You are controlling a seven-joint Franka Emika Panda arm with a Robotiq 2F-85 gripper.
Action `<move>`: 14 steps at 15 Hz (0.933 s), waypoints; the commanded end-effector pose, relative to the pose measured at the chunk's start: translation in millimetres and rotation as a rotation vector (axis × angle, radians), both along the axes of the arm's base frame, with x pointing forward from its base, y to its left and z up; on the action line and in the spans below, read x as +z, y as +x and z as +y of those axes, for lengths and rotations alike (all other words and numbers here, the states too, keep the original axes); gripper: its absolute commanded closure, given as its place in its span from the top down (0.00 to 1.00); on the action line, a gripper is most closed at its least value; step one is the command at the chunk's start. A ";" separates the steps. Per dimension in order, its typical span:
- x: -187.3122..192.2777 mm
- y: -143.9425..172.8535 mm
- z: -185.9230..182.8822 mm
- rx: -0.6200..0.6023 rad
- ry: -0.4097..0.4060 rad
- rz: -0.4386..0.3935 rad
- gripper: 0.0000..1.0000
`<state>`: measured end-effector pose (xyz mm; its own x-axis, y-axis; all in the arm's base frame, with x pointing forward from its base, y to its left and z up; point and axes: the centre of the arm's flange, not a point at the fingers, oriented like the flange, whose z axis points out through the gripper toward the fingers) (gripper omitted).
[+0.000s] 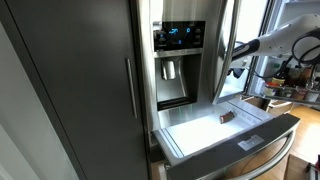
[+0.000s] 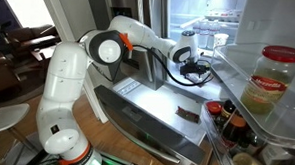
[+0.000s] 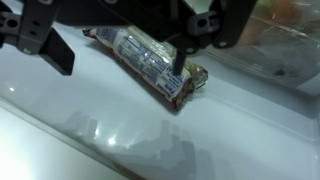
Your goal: Move the two brown packets forward
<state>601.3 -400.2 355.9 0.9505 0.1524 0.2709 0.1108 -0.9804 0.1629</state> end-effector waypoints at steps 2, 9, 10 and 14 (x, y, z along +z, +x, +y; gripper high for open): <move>-14.5 30.1 -28.1 -0.055 0.010 -0.014 1.00; -39.7 42.8 -34.0 -0.098 0.030 -0.023 1.00; -41.3 45.1 -35.2 -0.100 0.037 -0.024 1.00; -48.6 48.9 -38.7 -0.134 0.062 -0.004 0.75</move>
